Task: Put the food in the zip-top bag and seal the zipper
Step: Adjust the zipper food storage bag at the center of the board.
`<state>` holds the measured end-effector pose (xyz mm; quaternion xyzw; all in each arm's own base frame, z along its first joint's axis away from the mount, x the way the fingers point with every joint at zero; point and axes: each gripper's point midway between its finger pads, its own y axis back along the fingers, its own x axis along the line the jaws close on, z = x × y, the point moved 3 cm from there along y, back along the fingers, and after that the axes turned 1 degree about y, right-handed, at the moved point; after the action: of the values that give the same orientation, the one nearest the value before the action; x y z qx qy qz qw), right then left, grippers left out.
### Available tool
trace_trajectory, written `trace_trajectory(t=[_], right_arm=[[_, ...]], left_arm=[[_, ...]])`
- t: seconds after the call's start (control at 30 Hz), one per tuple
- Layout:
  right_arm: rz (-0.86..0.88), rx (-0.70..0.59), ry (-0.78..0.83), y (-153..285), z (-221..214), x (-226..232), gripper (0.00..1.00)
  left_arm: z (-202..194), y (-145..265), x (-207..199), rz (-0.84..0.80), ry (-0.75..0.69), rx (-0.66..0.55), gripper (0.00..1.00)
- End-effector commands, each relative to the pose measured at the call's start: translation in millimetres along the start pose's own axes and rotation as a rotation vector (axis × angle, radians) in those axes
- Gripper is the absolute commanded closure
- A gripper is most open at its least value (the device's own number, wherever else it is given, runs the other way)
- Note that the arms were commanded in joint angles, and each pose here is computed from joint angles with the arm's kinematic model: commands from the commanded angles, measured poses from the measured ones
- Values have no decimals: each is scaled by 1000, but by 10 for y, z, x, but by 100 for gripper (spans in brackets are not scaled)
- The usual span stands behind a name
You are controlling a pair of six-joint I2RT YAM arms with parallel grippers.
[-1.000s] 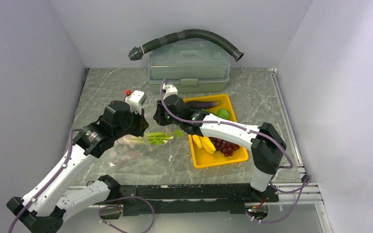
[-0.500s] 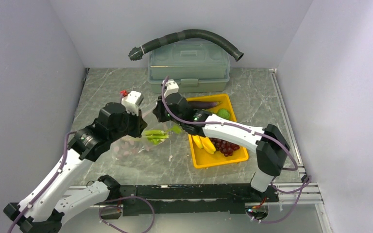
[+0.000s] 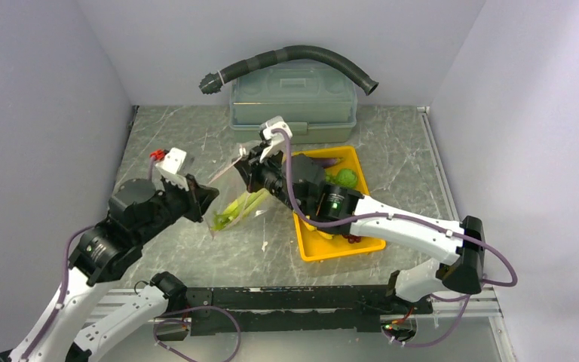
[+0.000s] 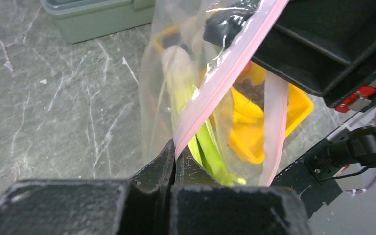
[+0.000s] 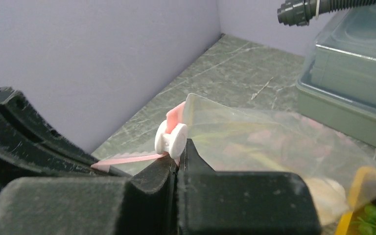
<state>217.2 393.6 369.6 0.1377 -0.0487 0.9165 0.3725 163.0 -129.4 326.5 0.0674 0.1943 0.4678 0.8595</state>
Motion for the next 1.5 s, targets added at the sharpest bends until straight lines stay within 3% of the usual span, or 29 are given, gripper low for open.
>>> trace_trajectory(t=[0.0,0.1,0.17,0.23,0.3,0.4,0.53,0.6,0.67,0.73,0.83,0.9,0.97,1.07,1.1,1.17,1.23,1.3,1.37,1.43,1.47], right_arm=[[-52,-226,29,303,799,111,100],[-181,-143,109,213,738,-19,100],[-146,-131,122,364,817,123,100],[-132,-171,124,441,881,174,100],[-203,-136,202,388,838,67,100],[-327,-138,239,456,933,-152,100],[-175,-166,190,724,1207,153,100],[-144,-187,231,726,1133,239,100],[-306,-108,366,437,878,-26,100],[-404,-15,379,436,837,-196,100],[-23,-130,261,672,990,558,100],[-45,-135,315,746,1020,710,100],[-216,-90,388,531,944,355,100],[-317,36,259,260,988,-338,100],[-290,27,273,358,1056,-172,100],[-258,-108,385,666,1318,246,100],[-189,-201,341,866,1522,549,100],[-158,-161,345,825,1508,650,100],[-244,-121,382,709,1355,534,100],[-289,-22,385,467,946,248,100],[-295,55,342,321,660,43,100]], left_arm=[[-30,97,-59,-62,32,-75,100],[39,177,-164,-108,77,-71,100],[185,326,-293,-174,80,-92,100],[257,337,-163,-93,56,-151,100],[176,256,45,37,51,-135,100],[104,256,-33,-6,57,-63,100],[100,325,-62,-43,76,-123,100],[80,324,-54,-45,75,-135,100],[52,278,-46,-40,75,-120,100],[12,249,-37,-27,81,-81,100],[-101,193,-8,-14,93,-42,100],[-70,213,-37,-29,106,-53,100],[10,288,-143,-88,109,-61,100],[142,307,-16,10,90,-97,100],[214,336,42,65,89,-94,100],[402,507,-132,-22,67,-96,100],[548,642,-239,-90,88,-180,100],[457,496,-151,-53,108,-204,100],[222,211,-47,20,111,-67,100],[384,195,-211,-46,84,-4,100],[534,235,-282,-75,80,-31,100]])
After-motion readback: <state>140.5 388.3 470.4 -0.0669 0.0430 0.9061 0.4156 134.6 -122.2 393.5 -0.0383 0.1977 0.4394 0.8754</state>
